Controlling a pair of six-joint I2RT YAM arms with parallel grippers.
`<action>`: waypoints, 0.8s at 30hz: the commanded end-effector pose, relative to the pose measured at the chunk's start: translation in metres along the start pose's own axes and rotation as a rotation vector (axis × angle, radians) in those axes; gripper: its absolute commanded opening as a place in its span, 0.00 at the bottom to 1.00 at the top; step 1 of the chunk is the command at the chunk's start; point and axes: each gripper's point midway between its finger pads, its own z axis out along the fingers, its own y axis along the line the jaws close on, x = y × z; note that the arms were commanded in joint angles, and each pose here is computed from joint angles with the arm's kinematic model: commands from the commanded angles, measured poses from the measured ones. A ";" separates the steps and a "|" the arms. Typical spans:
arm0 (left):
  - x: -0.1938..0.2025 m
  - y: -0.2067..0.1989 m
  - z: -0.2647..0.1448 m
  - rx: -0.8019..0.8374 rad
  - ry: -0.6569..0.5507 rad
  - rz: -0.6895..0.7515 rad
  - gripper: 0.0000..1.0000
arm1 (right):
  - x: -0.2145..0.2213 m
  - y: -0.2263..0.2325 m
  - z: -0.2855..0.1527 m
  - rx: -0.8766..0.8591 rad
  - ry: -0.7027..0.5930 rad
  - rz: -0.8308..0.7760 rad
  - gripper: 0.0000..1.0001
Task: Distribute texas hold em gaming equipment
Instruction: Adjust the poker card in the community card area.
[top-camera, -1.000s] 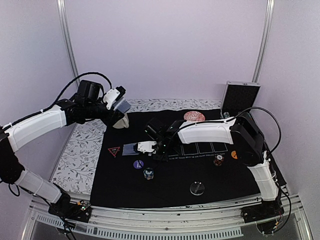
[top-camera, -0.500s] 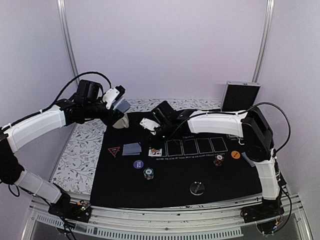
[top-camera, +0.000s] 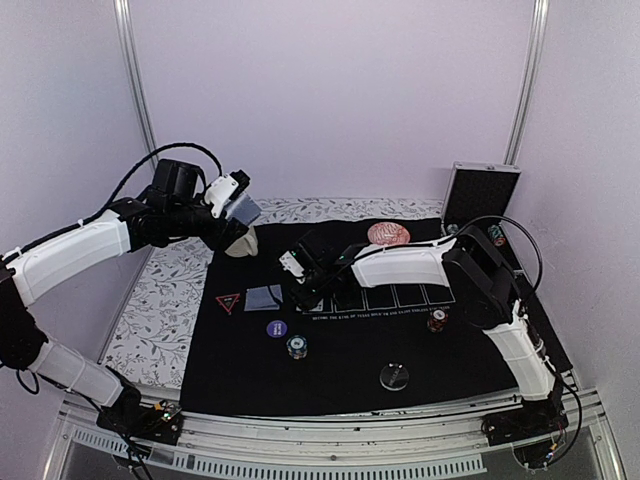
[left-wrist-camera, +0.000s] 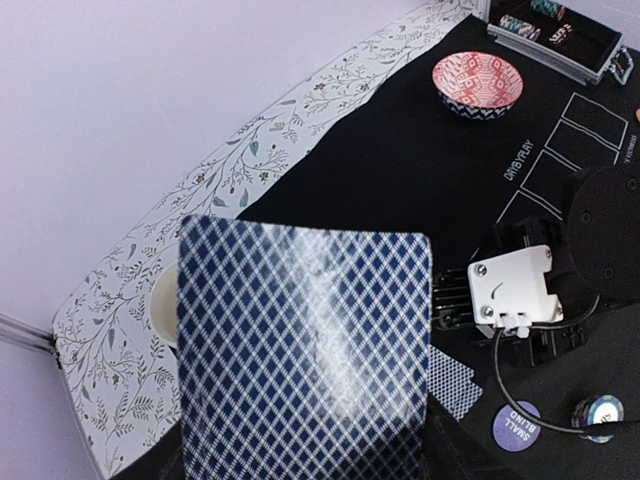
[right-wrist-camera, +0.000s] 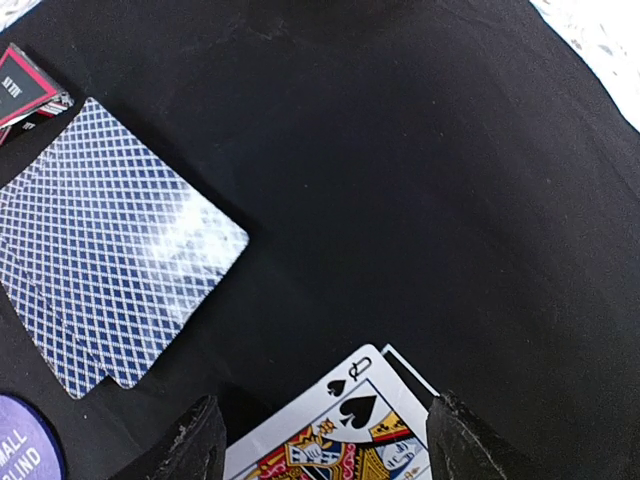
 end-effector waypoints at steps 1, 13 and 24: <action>-0.019 0.009 -0.012 -0.016 -0.064 0.000 0.60 | 0.016 0.004 0.017 0.053 0.039 -0.018 0.71; -0.019 0.009 -0.012 -0.015 -0.064 0.000 0.60 | 0.042 -0.015 -0.001 0.148 0.103 -0.044 0.71; -0.018 0.008 -0.011 -0.009 -0.062 0.000 0.60 | 0.024 -0.026 -0.019 0.187 0.062 -0.087 0.70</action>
